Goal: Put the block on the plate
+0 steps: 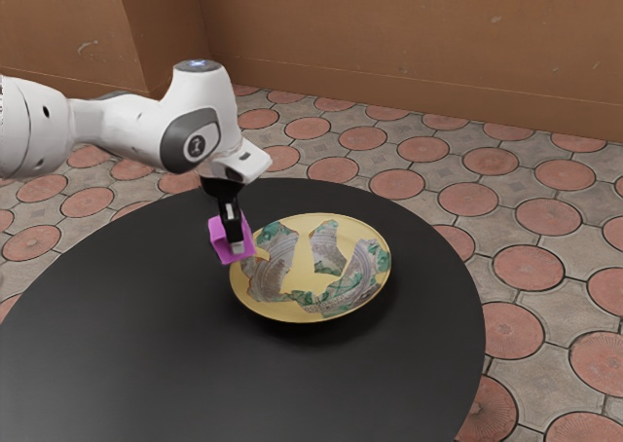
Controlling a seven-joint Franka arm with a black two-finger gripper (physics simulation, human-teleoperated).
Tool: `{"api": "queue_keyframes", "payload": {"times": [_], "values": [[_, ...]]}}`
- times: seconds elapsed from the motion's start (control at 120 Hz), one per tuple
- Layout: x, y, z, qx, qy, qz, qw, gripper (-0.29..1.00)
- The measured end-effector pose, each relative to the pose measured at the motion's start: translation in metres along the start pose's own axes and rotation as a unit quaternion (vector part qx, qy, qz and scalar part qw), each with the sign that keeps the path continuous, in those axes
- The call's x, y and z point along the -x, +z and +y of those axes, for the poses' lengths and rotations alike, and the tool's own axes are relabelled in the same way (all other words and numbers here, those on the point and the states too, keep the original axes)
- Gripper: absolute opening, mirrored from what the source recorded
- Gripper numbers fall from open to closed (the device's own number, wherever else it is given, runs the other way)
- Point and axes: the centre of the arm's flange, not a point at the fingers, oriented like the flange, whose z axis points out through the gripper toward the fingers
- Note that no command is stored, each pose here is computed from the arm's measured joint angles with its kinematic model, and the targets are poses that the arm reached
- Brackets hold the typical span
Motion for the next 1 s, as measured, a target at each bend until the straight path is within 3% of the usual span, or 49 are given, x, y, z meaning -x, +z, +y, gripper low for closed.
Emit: {"api": "queue_keyframes", "payload": {"times": [0.167, 0.308, 0.475, 0.808, 1.0], "values": [[-0.045, 0.022, -0.008, 0.005, -0.004, 0.006, 1.0, 0.4], [-0.058, 0.045, -0.009, 0.012, -0.012, -0.001, 1.0, 0.41], [-0.068, 0.042, 0.002, 0.008, -0.007, 0.0, 1.0, 0.57], [-0.037, -0.064, 0.005, -0.03, -0.123, 0.07, 0.99, 0.67], [0.008, -0.124, 0.01, -0.039, -0.204, 0.073, 0.975, 0.69]]}}
